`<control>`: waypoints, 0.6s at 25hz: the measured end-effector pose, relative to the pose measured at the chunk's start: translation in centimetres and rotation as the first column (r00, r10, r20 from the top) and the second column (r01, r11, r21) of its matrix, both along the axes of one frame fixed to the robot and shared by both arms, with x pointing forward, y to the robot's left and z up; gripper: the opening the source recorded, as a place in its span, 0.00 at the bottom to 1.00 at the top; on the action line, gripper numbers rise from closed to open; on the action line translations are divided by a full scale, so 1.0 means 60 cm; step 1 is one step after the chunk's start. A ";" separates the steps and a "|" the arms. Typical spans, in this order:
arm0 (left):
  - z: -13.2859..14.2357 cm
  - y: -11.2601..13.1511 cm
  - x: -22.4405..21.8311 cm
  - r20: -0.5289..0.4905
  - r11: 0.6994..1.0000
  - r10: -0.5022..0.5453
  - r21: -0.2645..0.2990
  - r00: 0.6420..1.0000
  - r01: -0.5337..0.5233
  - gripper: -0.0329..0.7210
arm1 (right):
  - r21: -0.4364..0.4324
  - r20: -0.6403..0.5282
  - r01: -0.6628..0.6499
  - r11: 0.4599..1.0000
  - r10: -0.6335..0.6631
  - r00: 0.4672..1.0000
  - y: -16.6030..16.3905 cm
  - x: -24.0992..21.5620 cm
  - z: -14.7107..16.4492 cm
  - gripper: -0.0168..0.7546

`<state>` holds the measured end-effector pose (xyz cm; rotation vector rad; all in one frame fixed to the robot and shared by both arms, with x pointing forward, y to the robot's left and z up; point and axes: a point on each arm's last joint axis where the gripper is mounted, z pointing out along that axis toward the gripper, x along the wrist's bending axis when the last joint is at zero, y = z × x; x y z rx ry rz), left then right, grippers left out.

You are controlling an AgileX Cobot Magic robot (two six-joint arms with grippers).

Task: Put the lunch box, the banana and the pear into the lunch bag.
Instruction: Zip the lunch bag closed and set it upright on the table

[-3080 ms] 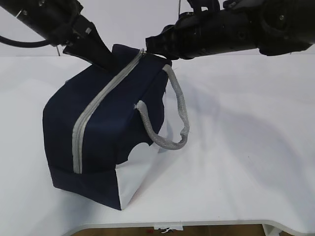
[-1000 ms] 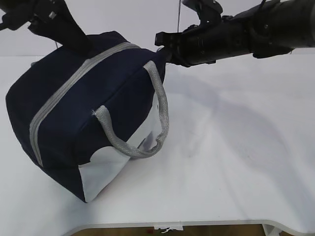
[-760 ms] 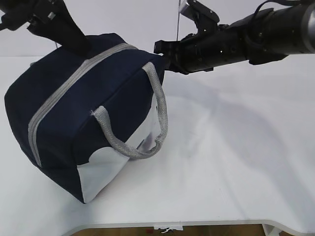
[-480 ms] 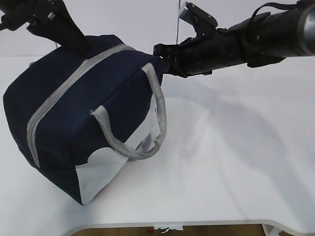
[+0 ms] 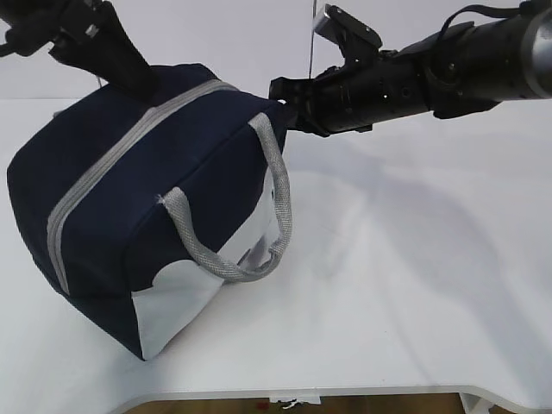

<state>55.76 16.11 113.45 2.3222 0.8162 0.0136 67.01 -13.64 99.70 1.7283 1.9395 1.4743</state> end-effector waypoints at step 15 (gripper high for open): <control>-0.038 -0.018 0.026 -0.058 0.998 -0.036 -0.055 0.998 0.033 0.04 | -0.047 0.033 0.052 0.998 -0.050 0.998 -0.012 0.010 -0.007 0.11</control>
